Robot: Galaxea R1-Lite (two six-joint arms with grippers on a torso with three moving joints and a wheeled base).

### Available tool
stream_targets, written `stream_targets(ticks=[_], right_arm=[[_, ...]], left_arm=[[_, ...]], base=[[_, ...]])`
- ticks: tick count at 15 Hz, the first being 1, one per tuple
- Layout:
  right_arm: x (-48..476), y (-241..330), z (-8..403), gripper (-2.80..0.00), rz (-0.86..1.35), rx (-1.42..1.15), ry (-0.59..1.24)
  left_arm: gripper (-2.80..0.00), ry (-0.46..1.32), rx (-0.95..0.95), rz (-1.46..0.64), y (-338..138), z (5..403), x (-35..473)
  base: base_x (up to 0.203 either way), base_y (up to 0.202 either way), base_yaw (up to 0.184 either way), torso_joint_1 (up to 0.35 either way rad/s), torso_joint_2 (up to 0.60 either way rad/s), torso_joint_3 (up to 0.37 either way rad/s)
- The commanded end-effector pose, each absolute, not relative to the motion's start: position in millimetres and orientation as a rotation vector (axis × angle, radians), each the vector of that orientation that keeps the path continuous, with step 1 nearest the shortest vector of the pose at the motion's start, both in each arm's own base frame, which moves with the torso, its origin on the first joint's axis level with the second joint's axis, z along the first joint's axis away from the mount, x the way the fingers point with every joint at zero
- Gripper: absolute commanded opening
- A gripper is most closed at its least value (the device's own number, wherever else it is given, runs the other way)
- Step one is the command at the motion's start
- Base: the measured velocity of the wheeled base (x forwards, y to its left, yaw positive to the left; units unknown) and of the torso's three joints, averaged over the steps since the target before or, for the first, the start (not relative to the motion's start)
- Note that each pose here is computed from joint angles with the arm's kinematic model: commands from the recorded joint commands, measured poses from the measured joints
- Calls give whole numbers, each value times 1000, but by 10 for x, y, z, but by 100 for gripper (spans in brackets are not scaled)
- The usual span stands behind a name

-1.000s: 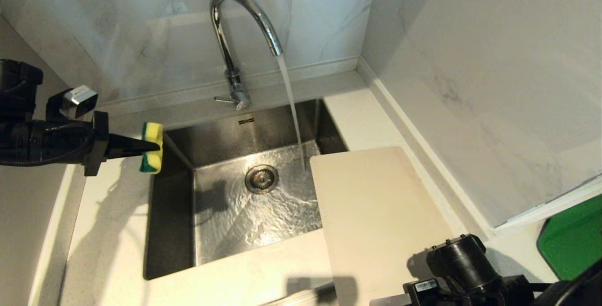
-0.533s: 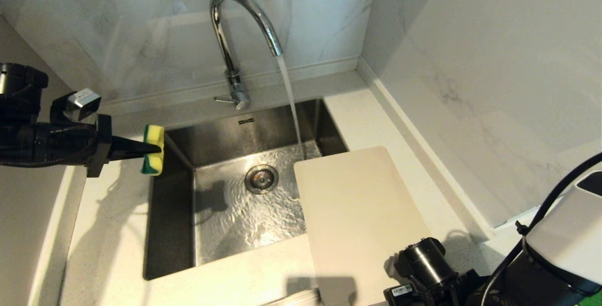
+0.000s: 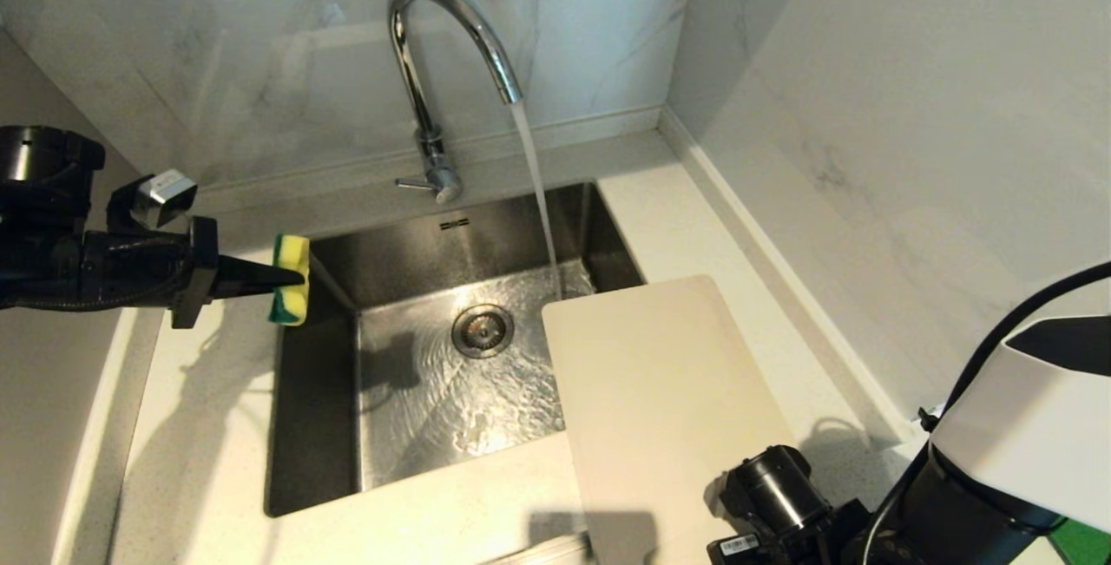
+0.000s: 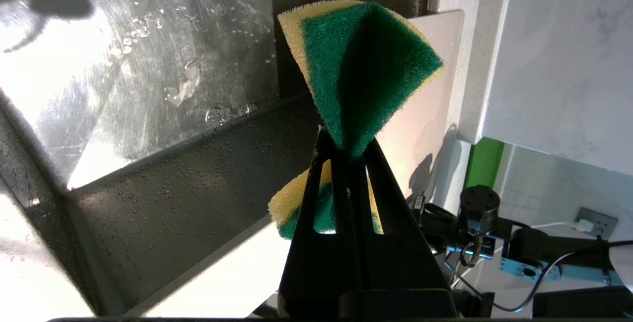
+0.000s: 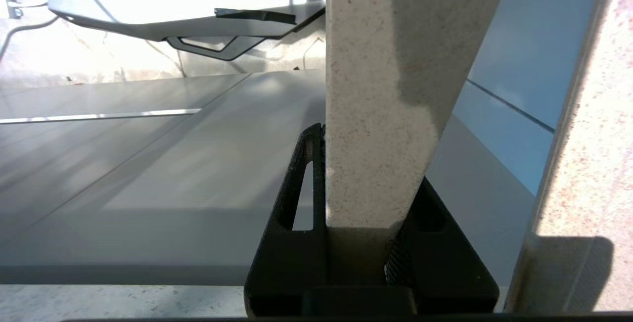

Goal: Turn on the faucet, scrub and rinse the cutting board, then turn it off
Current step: Put down the cutting board

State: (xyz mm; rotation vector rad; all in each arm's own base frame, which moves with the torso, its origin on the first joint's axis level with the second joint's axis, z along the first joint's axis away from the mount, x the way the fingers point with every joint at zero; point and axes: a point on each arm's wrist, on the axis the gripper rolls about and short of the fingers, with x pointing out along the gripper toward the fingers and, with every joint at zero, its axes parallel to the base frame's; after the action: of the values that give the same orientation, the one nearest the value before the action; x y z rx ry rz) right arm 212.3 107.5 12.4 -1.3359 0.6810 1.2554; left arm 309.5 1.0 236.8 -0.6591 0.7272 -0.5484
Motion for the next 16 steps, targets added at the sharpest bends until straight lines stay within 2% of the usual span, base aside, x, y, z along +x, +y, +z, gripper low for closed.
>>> stream_targets(ticks=[1, 8, 16], right_arm=[[2126, 1079, 108, 0, 1262, -1342, 681], [2030, 1035, 262, 0, 1233, -1349, 633], [1673, 856, 584, 0, 1156, -1364, 521]], left_arm=[[-280, 735, -666, -549, 11, 2351, 3104], [-280, 729, -664, -549, 15, 2369, 3094], [-280, 701, -657, -559, 5, 2480, 2993]], base=[[0, 0, 0, 0, 0, 0], [0, 0, 0, 0, 0, 0], [0, 0, 0, 0, 0, 0]])
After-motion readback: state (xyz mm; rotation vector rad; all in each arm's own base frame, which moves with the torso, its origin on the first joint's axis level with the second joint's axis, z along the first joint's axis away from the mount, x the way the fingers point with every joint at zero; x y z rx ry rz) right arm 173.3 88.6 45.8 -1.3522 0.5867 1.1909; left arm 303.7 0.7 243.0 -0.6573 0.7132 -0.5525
